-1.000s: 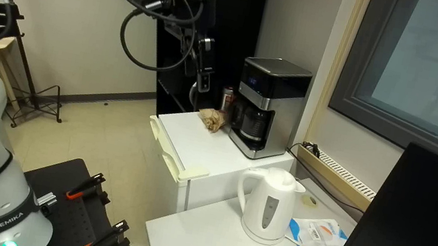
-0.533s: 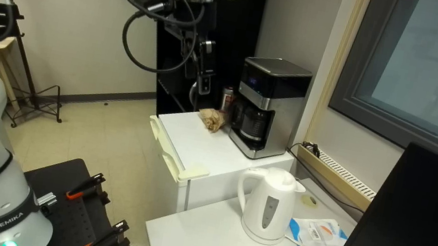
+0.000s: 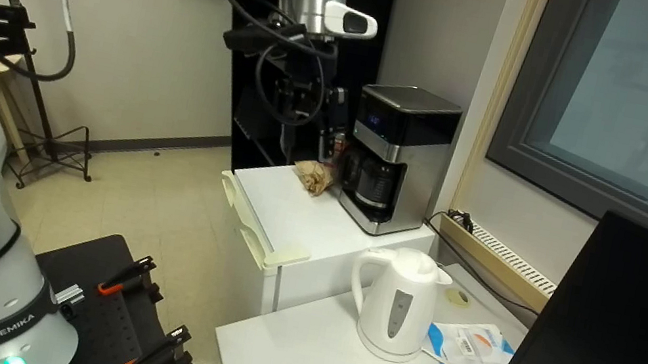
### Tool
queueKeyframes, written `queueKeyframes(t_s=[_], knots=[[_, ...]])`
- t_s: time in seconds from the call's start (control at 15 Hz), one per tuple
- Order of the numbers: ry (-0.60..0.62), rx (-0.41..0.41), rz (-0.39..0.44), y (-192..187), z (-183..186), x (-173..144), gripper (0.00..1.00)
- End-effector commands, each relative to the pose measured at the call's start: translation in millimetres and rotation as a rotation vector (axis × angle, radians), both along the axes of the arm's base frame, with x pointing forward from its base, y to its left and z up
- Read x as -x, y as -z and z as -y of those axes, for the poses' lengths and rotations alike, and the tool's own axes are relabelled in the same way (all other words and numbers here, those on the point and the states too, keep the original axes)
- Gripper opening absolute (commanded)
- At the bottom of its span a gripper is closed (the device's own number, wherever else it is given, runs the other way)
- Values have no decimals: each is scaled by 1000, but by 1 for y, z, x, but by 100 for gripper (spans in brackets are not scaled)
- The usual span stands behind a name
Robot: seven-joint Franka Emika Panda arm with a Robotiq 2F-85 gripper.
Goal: Press a button on the right side of the coffee machine
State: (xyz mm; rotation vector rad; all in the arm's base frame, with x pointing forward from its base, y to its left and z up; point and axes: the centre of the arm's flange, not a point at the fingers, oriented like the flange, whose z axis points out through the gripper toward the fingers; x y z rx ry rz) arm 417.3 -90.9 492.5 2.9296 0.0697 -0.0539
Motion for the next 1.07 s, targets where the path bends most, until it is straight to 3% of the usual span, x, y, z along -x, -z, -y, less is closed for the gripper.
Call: queueKeyframes(t_s=[0.0, 0.07, 0.13, 0.27, 0.6, 0.87, 1.0], knots=[[-153, 96, -91, 17, -9, -49, 100], [-190, 126, -116, 24, -13, -58, 100], [-225, 167, -127, 32, -19, -67, 75], [-293, 251, -158, 44, -29, -85, 68], [-478, 434, -136, 73, -59, -124, 30], [-599, 477, -50, 87, -80, -147, 1], [-644, 458, 17, 92, -88, -155, 0]])
